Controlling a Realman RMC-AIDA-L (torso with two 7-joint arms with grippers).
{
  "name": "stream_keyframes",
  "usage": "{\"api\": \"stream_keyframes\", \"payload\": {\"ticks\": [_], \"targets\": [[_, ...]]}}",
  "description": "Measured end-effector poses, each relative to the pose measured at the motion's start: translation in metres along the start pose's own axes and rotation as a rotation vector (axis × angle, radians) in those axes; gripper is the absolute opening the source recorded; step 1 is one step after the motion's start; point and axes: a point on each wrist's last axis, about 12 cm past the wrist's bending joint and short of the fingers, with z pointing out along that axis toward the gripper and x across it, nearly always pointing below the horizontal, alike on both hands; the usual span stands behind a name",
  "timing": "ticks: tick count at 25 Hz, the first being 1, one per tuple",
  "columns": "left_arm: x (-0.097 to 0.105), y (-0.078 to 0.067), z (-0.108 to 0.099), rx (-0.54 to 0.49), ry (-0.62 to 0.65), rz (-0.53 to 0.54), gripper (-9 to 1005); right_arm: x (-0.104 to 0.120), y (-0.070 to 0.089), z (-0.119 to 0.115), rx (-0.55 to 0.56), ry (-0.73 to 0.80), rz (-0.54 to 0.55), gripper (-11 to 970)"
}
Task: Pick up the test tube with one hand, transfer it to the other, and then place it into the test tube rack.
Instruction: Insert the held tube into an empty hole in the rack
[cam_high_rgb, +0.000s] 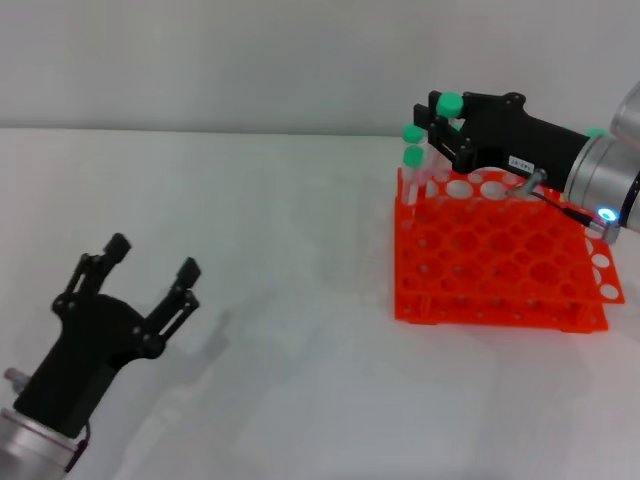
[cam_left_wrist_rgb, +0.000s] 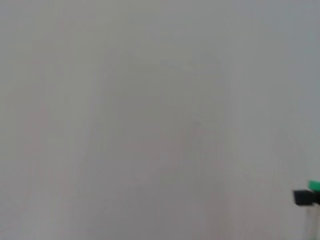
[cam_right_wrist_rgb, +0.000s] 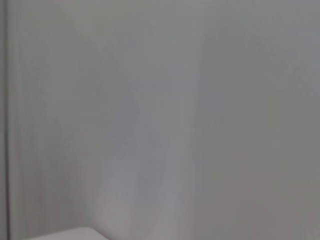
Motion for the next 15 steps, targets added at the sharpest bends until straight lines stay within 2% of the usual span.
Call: {"api": "stream_keyframes", "payload": {"ticks": [4,15], "targets": [[0.000,0.005,-0.003,-0.040,0.001,-0.006,880,0.003,-0.003,-0.001,0.023,0.018,0.000,247],[-0.001,0.005,0.002,-0.034,-0.002,-0.001,879,0.011,-0.006,-0.001,0.074,0.065,0.005,261]]}}
